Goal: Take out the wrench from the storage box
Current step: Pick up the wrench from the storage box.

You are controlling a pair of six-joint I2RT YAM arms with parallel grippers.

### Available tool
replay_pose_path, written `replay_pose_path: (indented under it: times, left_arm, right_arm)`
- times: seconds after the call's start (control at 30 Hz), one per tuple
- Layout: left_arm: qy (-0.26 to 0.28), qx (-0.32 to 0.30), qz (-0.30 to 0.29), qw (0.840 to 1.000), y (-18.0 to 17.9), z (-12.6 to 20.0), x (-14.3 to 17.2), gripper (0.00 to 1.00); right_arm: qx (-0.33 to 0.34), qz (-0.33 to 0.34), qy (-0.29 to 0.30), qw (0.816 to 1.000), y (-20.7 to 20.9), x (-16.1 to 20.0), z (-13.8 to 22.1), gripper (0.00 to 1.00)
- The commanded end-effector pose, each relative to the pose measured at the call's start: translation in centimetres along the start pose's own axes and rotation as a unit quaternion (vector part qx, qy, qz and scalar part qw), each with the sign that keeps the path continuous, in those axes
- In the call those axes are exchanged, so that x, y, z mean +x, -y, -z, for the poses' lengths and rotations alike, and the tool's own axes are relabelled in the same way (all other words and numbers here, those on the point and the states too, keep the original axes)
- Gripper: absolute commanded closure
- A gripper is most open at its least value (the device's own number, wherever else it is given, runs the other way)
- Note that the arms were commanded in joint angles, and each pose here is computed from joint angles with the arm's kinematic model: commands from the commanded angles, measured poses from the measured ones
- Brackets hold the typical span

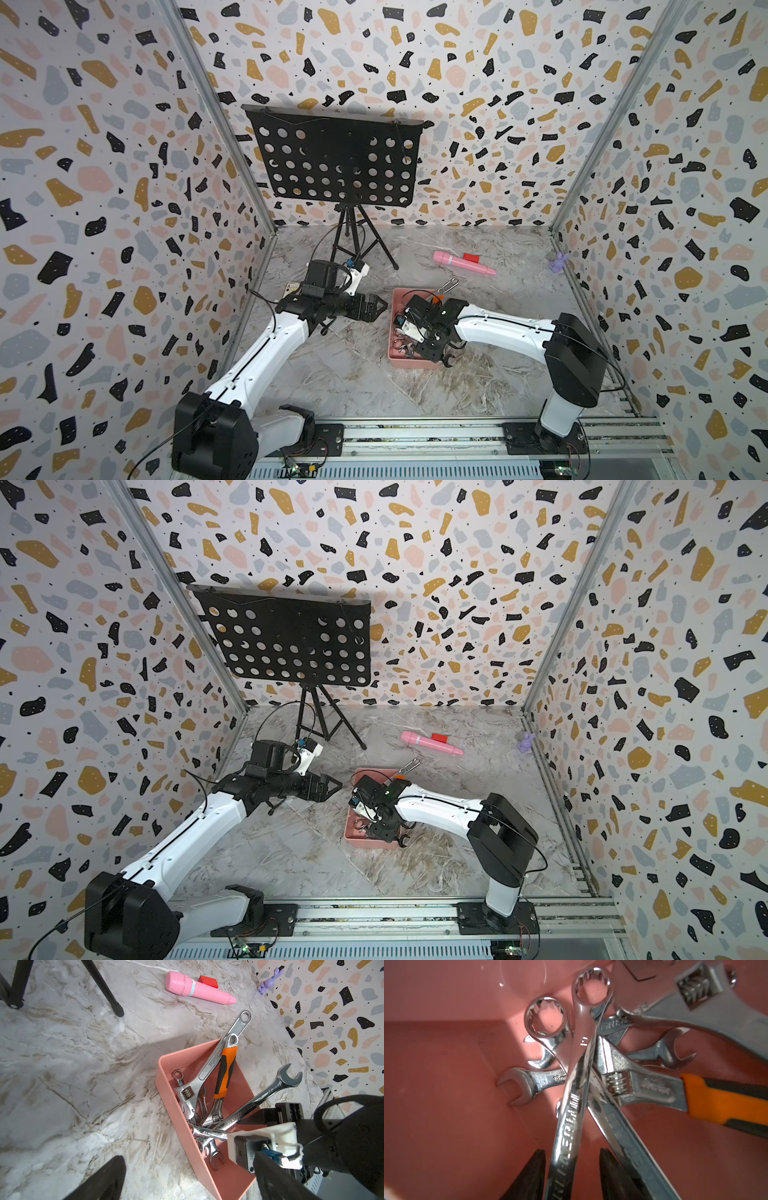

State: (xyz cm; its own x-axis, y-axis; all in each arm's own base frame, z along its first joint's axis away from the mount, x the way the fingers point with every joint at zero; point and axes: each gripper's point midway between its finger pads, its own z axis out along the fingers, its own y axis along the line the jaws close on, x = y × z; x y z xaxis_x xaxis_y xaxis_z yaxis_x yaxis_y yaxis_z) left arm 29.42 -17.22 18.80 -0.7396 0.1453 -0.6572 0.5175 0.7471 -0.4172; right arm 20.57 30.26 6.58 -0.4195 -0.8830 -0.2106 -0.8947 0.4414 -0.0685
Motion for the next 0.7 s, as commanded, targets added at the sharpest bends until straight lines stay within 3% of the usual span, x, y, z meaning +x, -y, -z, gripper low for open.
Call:
replay_pose_path:
  times: [0.0,0.17,0.5,0.67]
  left_arm:
    - [0.012,0.006,-0.004,1.000,0.1,0.2,-0.2,0.00]
    - [0.009,0.007,-0.001,1.000,0.2,0.1,0.0,0.00]
    - [-0.001,0.008,0.003,1.000,-0.1,-0.3,0.7,0.00]
    - [-0.002,0.009,0.003,1.000,-0.1,-0.5,0.3,0.00]
  right_arm:
    - [-0.005,-0.017,0.018,1.000,-0.2,-1.3,0.8,0.59]
    - [-0.012,-0.032,0.031,0.999,-0.4,-2.3,0.7,0.68]
    - [0.003,-0.051,0.047,0.998,0.3,-3.3,3.0,1.00]
    - [0.015,-0.060,0.071,0.996,0.8,-3.7,5.0,1.00]
